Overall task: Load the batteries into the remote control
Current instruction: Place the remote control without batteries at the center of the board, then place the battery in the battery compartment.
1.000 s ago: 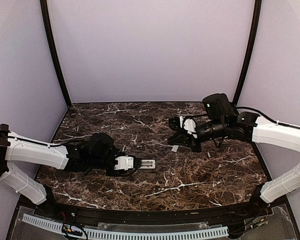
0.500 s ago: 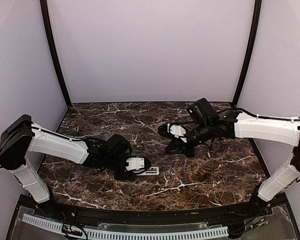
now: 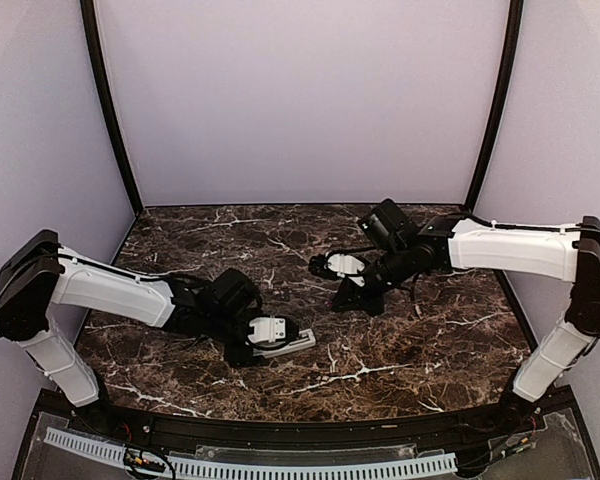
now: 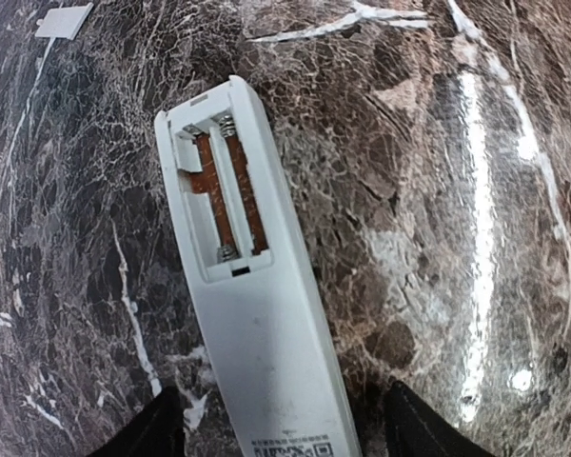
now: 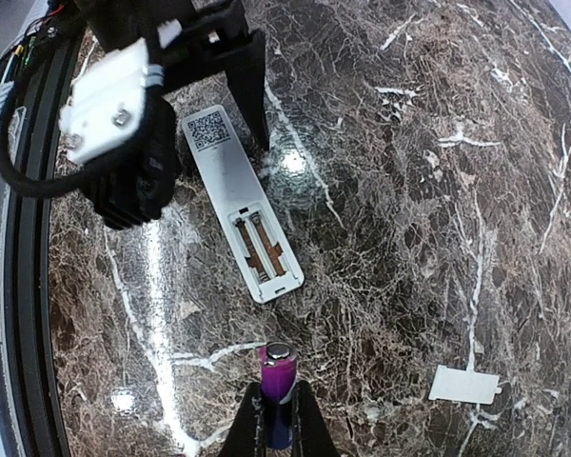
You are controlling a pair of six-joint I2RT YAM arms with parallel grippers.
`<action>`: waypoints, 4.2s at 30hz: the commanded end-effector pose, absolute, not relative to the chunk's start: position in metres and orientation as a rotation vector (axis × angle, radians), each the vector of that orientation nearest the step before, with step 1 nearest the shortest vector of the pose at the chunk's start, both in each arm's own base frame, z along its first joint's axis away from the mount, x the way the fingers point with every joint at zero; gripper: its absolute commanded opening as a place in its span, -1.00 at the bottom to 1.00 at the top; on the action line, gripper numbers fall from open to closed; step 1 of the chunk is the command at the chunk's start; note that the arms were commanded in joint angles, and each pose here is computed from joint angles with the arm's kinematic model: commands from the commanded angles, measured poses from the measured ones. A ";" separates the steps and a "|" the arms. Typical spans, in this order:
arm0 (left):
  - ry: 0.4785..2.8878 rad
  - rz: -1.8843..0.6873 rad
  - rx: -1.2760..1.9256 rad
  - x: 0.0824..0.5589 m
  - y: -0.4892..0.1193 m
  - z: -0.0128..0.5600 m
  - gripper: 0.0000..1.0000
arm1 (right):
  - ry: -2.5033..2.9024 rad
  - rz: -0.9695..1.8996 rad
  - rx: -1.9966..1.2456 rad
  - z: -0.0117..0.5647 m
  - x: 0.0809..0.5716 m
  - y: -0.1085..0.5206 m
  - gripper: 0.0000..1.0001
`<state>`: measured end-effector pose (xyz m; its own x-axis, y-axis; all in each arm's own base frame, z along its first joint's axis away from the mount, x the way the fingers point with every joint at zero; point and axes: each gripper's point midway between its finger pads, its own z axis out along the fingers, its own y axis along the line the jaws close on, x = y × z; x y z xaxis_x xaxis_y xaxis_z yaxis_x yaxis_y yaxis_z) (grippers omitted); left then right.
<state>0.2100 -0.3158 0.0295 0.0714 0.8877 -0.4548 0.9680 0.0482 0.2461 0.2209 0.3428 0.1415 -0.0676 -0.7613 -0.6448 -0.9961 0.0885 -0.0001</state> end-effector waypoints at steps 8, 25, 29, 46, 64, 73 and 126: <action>1.775 -0.402 1.272 0.223 -0.305 0.148 0.51 | 1.822 0.390 -1.874 0.115 0.255 0.368 -1.00; 2.096 -0.210 0.069 0.251 -0.160 0.128 -0.04 | 1.660 -0.161 -2.309 0.053 0.229 0.398 -1.00; 2.114 -0.199 0.083 0.250 -0.161 0.119 -0.03 | 1.664 -0.235 -2.323 0.052 0.228 0.400 -1.00; 2.077 -0.164 0.122 0.254 -0.160 0.120 0.00 | 1.646 -0.339 -2.383 0.042 0.226 0.403 -1.00; 2.064 -0.167 0.138 0.255 -0.162 0.120 0.02 | 1.641 -0.350 -2.389 0.036 0.228 0.412 -0.86; 2.060 -0.170 0.146 0.255 -0.163 0.119 0.04 | 1.653 -0.337 -2.379 0.037 0.227 0.414 -0.74; 2.099 -0.163 0.288 0.248 -0.178 0.101 0.04 | 1.998 0.303 -1.575 0.169 0.266 0.438 -0.66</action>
